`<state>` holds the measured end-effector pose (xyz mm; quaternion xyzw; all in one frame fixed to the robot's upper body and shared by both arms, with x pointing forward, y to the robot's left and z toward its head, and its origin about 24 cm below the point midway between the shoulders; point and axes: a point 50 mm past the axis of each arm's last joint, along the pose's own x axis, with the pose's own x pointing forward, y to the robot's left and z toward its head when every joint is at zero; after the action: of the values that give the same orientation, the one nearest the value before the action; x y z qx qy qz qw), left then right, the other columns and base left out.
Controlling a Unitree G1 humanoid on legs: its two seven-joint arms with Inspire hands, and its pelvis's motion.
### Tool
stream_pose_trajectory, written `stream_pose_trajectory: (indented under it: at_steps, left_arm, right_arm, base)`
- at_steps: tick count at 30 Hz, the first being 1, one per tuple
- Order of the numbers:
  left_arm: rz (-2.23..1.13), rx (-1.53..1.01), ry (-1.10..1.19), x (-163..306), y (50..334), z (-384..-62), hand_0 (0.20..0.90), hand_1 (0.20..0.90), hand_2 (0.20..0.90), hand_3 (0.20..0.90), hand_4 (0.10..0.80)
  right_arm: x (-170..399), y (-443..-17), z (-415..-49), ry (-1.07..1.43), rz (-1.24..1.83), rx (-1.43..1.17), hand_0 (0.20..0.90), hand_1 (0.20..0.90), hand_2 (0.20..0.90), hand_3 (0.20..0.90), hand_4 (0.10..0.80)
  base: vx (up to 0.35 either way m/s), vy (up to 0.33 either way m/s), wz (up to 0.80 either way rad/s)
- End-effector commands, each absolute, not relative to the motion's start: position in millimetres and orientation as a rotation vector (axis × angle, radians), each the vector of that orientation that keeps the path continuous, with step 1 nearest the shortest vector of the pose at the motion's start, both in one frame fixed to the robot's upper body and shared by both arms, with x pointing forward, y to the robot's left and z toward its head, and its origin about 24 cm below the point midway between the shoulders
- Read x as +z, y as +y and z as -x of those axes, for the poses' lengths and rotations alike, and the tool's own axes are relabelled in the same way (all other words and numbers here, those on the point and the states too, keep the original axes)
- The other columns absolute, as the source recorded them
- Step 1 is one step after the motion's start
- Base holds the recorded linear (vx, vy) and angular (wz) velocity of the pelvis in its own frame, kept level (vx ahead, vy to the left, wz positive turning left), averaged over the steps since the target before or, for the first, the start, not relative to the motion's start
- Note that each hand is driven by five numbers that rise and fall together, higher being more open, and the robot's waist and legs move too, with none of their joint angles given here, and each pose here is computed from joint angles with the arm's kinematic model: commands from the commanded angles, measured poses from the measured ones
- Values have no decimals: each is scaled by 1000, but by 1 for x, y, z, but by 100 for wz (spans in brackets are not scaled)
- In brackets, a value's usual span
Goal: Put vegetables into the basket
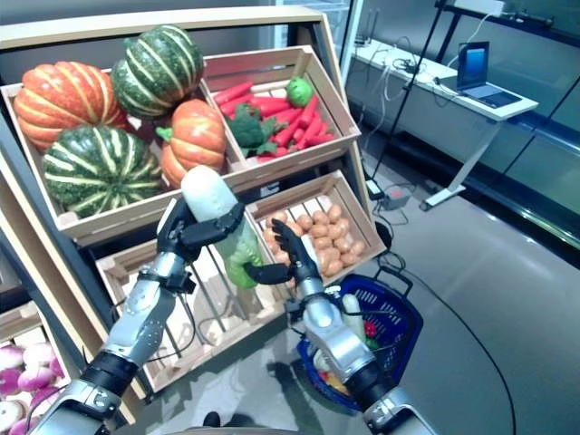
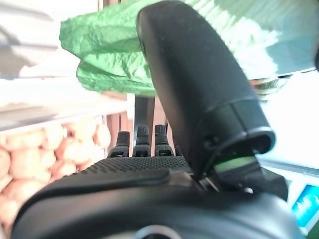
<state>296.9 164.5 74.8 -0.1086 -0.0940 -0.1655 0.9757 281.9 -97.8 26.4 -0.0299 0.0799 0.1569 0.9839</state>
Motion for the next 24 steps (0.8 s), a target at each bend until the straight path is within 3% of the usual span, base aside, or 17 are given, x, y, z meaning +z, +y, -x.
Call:
stream_pose_trajectory:
  at_steps: [1, 7, 12, 23, 24]
  left_arm:
    - [390, -1030, -541, 161, 70, -281, 300, 300, 300, 300, 400]
    - [463, -1366, -366, 150, 61, -279, 300, 300, 300, 300, 400]
    - [591, -1480, -270, 143, 69, -284, 300, 300, 300, 300, 400]
    - [628, -1519, -247, 138, 71, -289, 300, 300, 300, 300, 400]
    - [632, -1514, -241, 137, 71, -291, 300, 300, 300, 300, 400]
  right_arm:
    - [91, -83, -320, -79, -149, 586, 900, 900, 900, 900, 800]
    - [129, -114, -339, -118, -235, 886, 900, 900, 900, 900, 800]
    - [143, -129, -346, -91, -364, 1018, 900, 900, 900, 900, 800]
    - [143, -133, -348, -38, -414, 1077, 900, 900, 900, 900, 800]
    - [143, -131, -349, -48, -442, 1057, 413, 413, 413, 413, 475]
  base:
    - [0, 0, 0]
    - [18, 1, 3]
    - [3, -1, 1]
    - [0, 0, 0]
    - [0, 0, 0]
